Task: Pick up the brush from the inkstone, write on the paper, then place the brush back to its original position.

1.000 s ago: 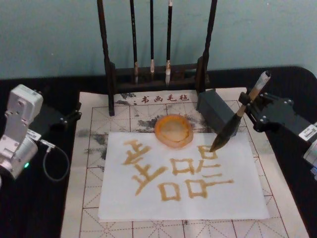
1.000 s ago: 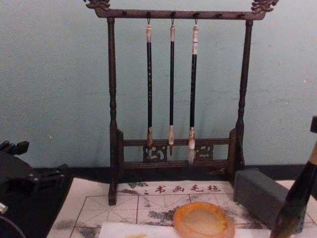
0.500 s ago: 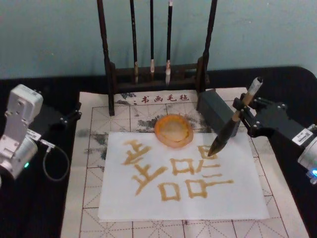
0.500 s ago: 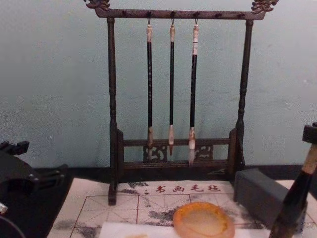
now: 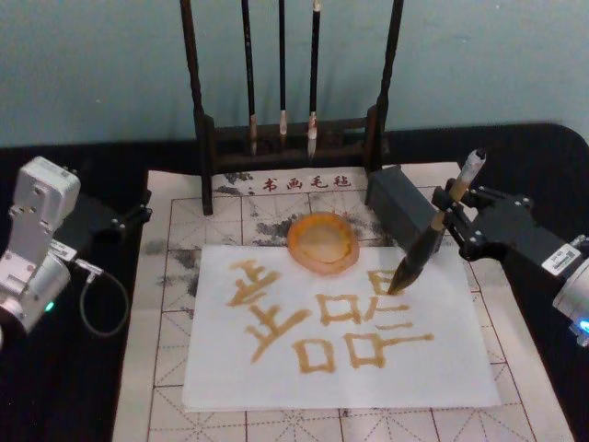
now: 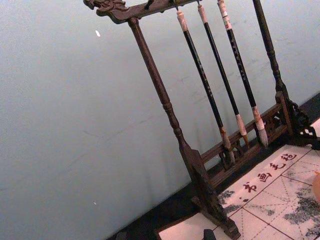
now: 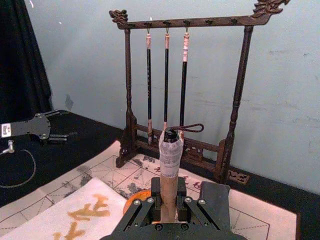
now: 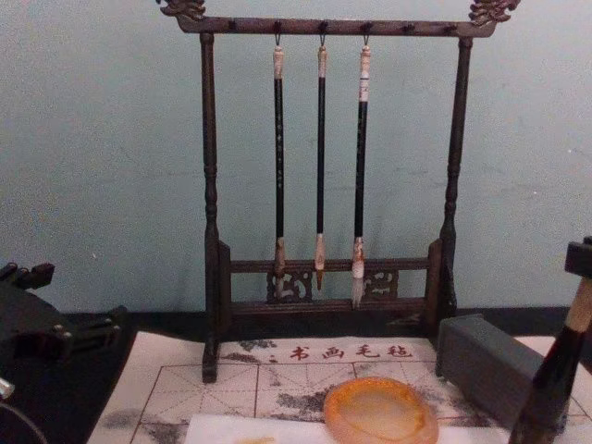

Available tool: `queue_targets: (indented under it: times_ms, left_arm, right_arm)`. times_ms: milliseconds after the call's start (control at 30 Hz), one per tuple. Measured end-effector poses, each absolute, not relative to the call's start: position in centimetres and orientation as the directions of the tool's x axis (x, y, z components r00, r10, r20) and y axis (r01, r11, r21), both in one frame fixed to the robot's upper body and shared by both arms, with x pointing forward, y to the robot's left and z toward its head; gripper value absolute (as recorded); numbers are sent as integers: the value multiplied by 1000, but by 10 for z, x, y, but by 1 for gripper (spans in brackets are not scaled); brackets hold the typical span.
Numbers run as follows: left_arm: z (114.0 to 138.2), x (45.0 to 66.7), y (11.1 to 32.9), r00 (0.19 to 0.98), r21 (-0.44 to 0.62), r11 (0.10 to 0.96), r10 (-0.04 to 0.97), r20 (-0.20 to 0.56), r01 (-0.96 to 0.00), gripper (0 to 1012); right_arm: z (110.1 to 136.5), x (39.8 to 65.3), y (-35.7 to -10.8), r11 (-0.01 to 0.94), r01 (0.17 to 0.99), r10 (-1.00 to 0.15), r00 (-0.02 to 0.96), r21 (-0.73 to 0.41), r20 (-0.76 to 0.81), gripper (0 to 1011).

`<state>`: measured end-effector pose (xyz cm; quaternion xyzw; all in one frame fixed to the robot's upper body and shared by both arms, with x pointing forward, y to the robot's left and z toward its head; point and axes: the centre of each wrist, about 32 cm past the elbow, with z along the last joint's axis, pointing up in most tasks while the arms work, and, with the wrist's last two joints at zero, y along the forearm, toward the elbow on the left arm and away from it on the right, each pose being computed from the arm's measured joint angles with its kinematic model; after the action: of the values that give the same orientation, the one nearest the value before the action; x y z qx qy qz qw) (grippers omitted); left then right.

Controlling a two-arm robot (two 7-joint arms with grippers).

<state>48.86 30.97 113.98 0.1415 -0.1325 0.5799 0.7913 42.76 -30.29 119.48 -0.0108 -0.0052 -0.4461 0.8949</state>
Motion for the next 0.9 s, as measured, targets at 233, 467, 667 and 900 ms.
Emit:
queue_targets:
  times_ms: [233,467,667,900]
  left_arm:
    - [1140,489,310,292,70,287,880,374,-955,1001]
    - [1140,489,310,292,70,287,880,374,-955,1001]
    - [1140,489,310,292,70,287,880,374,-955,1001]
    - [1140,489,310,292,70,287,880,374,-955,1001]
  right_arm:
    - [1194,427,-302,603,797,-797,603,-18,21,198]
    - [1193,425,-303,612,791,-790,612,-24,24,198]
    - [1194,421,-305,623,781,-781,624,-32,29,198]
    - [1195,415,-309,636,771,-770,637,-35,42,198]
